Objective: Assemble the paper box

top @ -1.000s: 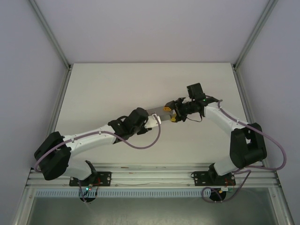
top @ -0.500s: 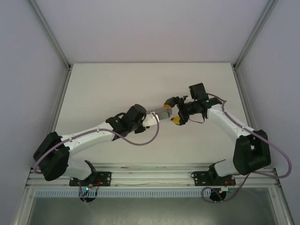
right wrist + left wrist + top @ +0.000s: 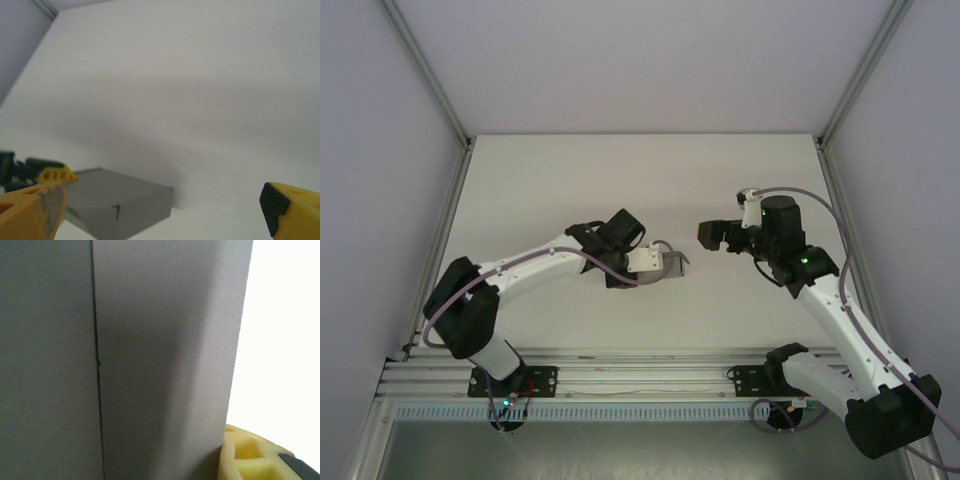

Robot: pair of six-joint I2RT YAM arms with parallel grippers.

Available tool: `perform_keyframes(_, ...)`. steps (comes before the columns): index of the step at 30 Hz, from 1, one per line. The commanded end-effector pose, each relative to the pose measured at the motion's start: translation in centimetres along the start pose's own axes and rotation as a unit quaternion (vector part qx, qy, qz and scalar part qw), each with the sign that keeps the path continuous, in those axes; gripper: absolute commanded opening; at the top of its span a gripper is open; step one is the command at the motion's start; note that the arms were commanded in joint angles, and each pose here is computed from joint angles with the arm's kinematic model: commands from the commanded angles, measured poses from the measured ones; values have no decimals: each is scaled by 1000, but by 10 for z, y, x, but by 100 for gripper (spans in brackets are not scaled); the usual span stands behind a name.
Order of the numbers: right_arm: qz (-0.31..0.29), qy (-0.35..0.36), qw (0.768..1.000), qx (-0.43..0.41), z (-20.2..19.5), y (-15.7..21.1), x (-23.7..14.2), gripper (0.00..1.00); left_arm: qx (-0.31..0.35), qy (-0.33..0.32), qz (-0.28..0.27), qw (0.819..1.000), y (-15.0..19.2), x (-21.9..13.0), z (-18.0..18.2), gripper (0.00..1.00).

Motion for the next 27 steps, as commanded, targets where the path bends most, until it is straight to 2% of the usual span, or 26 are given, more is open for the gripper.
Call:
perform_keyframes(1,47,-12,995,-85,2,13,5,95,-3,67,30,997,5,5,-10,41)
perform_keyframes(5,108,-67,987,-96,17,32,20,79,-7,105,41,994,3,15,-4,41)
perform_keyframes(11,142,-28,982,-122,11,36,43,57,-12,123,44,991,0,17,-2,40)
perform_keyframes(18,152,-50,977,-141,24,34,55,45,-13,119,44,992,-3,18,2,40)
perform_keyframes(27,157,-43,976,-143,24,35,62,22,-24,117,60,991,-5,21,10,41)
Point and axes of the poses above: each hand's point on the last joint's axis, 136 mm out from that joint toward the fingers, its own x axis out along the fingers, its own z axis along the line the jaws close on, y = z × x, the point moved 3 cm from there along -x, back along the fingers, and after that the axes turned 6 degrees about x, right-handed, at the moved point
